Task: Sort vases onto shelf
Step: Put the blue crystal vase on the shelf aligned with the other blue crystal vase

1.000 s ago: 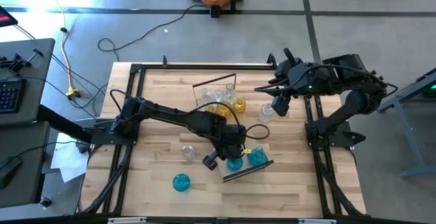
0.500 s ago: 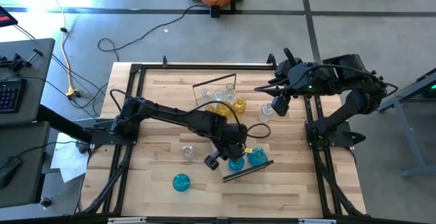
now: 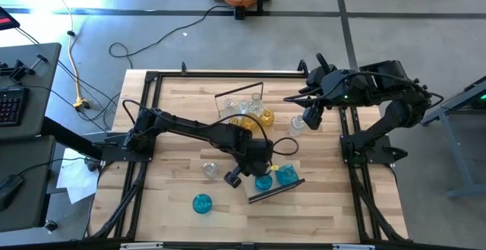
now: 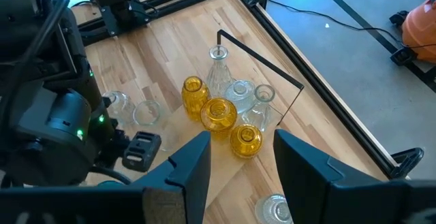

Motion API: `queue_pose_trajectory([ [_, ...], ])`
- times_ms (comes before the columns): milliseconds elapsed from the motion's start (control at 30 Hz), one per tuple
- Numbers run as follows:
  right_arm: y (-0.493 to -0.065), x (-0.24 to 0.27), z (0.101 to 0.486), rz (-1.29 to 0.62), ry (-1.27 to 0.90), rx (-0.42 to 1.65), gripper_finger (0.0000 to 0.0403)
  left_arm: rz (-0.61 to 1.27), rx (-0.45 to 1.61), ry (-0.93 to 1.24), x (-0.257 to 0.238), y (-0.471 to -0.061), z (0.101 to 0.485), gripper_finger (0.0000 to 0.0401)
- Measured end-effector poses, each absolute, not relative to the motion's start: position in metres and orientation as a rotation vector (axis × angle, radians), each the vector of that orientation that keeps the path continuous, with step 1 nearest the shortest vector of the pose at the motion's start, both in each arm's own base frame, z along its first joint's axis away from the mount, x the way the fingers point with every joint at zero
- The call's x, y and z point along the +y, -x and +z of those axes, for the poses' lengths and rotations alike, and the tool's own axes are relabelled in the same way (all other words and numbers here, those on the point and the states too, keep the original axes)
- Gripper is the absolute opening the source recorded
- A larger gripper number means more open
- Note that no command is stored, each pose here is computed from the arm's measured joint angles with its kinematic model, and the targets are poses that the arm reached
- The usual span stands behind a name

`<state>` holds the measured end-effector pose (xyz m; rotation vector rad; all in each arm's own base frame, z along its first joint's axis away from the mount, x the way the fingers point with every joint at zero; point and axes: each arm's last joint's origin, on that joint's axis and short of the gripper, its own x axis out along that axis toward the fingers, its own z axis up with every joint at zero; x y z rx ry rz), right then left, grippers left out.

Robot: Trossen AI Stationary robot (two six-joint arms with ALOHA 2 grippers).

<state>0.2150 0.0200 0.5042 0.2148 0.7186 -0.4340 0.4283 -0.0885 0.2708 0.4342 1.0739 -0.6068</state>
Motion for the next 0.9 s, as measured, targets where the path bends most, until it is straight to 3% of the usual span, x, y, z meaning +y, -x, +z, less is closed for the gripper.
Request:
queue_pose_trajectory([
  [900, -0.215, 0.02, 0.504, -0.433, -0.213, 0.719, 0.0145, -0.719, 1.078, -0.332, -0.094, -0.434, 0.256, 0.0],
])
